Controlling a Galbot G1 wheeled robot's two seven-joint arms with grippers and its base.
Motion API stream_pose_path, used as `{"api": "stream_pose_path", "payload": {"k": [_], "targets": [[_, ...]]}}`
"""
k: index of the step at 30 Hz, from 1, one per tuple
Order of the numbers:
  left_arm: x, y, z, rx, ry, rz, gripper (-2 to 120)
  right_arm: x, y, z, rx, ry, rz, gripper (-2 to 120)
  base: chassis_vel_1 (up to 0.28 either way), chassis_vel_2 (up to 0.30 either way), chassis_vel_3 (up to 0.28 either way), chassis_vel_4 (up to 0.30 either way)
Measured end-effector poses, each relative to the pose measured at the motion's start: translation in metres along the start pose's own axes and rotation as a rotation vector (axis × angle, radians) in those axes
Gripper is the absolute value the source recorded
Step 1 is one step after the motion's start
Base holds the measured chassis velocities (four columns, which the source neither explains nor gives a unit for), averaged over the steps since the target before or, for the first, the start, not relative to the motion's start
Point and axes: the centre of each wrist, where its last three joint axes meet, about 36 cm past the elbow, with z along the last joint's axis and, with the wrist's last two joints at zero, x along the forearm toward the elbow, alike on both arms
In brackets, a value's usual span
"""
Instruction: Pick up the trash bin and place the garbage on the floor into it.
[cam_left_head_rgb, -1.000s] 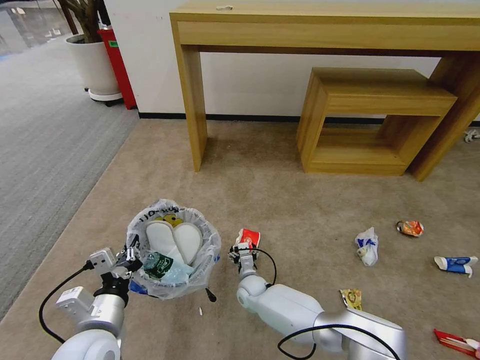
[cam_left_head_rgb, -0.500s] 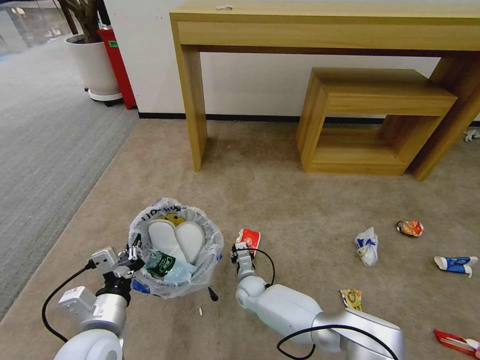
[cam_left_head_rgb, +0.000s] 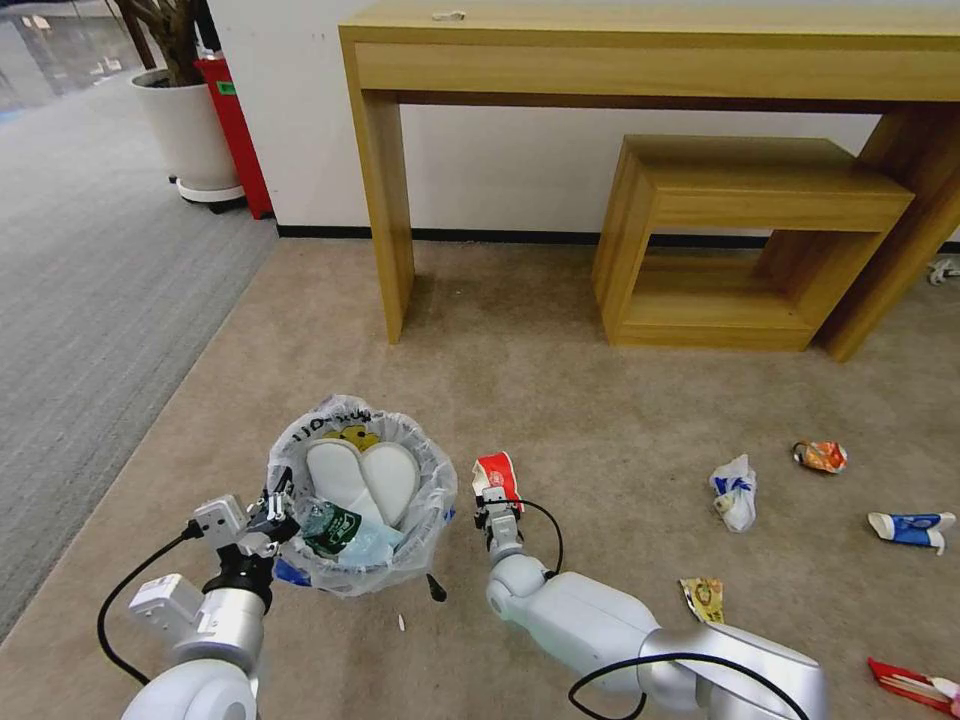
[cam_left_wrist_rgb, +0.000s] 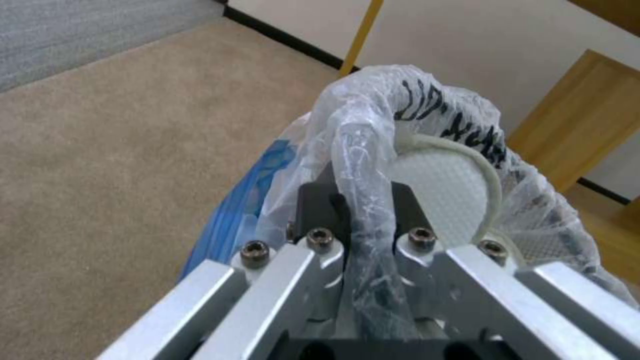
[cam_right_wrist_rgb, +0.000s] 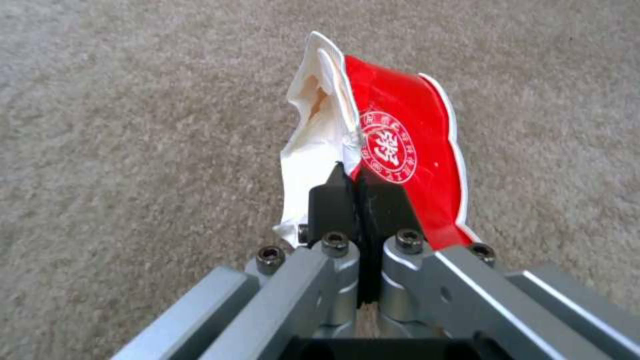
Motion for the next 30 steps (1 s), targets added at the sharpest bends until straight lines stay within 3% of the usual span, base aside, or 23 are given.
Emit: {"api": "stream_pose_path", "payload": {"k": [5,12,16,19,23,30], "targets": [[-0.002,0.004,0.003,-0.004,0.011,-0.008,3,0.005,-0.010,-0.006,-0.037,-0.051,-0.062,0,0.000,0.000,0.000,0.000],[-0.010,0.012,0.010,-0.011,0.028,-0.023,3,0.027,-0.025,-0.040,-0.106,-0.198,-0.177,0,0.000,0.000,0.000,0.000],[-0.014,0.015,0.012,-0.011,0.037,-0.028,3,0.046,-0.038,-0.074,-0.138,-0.297,-0.227,0,0.000,0.000,0.000,0.000],[-0.018,0.018,0.014,-0.013,0.045,-0.034,3,0.070,-0.071,-0.116,-0.139,-0.438,-0.322,0,0.000,0.000,0.000,0.000],[-0.022,0.019,0.015,-0.009,0.047,-0.038,3,0.088,-0.082,-0.145,-0.136,-0.543,-0.445,0,0.000,0.000,0.000,0.000],[-0.026,0.022,0.014,-0.004,0.049,-0.052,3,0.126,-0.070,-0.170,-0.181,-0.633,-0.658,0,0.000,0.000,0.000,0.000]]}}
